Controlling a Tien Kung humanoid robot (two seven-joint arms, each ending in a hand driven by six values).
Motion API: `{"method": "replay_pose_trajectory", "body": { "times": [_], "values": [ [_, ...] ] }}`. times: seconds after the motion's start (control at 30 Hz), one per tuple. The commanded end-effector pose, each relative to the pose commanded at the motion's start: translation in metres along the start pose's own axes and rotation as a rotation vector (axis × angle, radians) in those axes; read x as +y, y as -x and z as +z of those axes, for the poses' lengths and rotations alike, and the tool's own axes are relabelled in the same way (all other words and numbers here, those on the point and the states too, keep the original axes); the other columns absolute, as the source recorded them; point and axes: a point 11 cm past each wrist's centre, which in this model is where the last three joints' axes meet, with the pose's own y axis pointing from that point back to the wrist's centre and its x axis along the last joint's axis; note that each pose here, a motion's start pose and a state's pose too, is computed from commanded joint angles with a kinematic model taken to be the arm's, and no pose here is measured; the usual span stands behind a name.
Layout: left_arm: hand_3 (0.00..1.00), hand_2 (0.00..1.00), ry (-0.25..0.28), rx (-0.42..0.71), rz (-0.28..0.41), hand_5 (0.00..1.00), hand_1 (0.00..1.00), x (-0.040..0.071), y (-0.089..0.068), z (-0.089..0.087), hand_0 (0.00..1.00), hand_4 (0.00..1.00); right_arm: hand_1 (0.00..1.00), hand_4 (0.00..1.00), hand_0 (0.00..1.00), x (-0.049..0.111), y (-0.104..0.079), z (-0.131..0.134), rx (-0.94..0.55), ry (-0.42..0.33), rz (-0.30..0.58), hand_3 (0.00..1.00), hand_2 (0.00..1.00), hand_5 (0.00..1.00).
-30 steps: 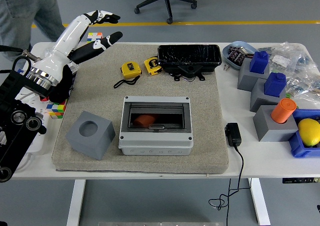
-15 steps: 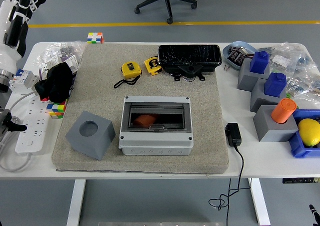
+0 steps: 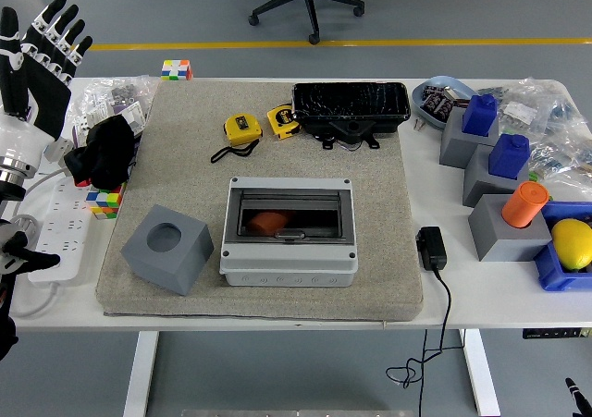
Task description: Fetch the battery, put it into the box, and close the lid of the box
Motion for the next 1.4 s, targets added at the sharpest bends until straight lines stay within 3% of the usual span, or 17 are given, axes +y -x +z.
{"method": "replay_pose_trajectory", "body": {
  "times": [0.17, 0.43, 0.47, 0.63, 0.67, 0.83, 0.87, 1.07, 1.4],
  "values": [
    [0.998, 0.998, -0.027, -0.024, 0.020, 0.998, 0.998, 0.003, -0.009, -0.003, 0.998, 0.998, 0.798, 0.998, 0.815, 0.000, -0.001, 0.000, -0.002, 0.000, 0.003, 0.826, 0.776, 0.998],
    [0.990, 0.981, -0.161, -0.339, 0.061, 0.998, 0.998, 0.012, -0.033, -0.006, 0.998, 0.998, 0.798, 0.998, 0.815, 0.000, -0.004, 0.002, -0.004, 0.004, 0.009, 0.826, 0.776, 0.998],
    [0.912, 0.933, -0.173, -0.377, 0.064, 0.998, 0.982, 0.013, -0.035, -0.005, 0.958, 0.998, 0.801, 0.998, 0.814, 0.000, -0.004, 0.002, -0.003, 0.005, 0.009, 0.826, 0.776, 0.998],
    [0.912, 0.933, -0.209, -0.562, 0.087, 0.998, 0.982, 0.016, -0.039, -0.003, 0.958, 0.998, 0.801, 0.998, 0.814, 0.000, -0.003, 0.002, -0.003, 0.006, 0.007, 0.826, 0.776, 0.998],
    [0.852, 0.860, -0.213, -0.586, 0.088, 0.998, 0.916, 0.017, -0.038, -0.004, 0.895, 0.998, 0.801, 0.998, 0.815, 0.000, -0.003, 0.003, -0.003, 0.006, 0.007, 0.826, 0.777, 0.998],
    [0.852, 0.860, -0.223, -0.583, 0.103, 0.998, 0.916, 0.021, -0.036, -0.011, 0.895, 0.998, 0.801, 0.998, 0.815, 0.000, -0.002, 0.004, -0.002, 0.007, 0.005, 0.826, 0.777, 0.998],
    [0.782, 0.793, -0.224, -0.578, 0.113, 0.998, 0.849, 0.022, -0.037, -0.012, 0.851, 0.998, 0.800, 0.998, 0.815, 0.000, -0.002, 0.004, -0.002, 0.007, 0.005, 0.826, 0.777, 0.998],
    [0.772, 0.779, -0.218, -0.548, 0.140, 0.998, 0.832, 0.028, -0.033, -0.016, 0.835, 0.998, 0.801, 0.998, 0.815, 0.000, -0.002, 0.007, -0.001, 0.012, 0.005, 0.826, 0.777, 0.998],
    [0.770, 0.774, -0.202, -0.531, 0.156, 0.998, 0.817, 0.027, -0.031, -0.015, 0.825, 0.998, 0.801, 0.998, 0.815, 0.000, 0.000, 0.005, -0.006, 0.010, 0.003, 0.826, 0.777, 0.998]
  ]
}}
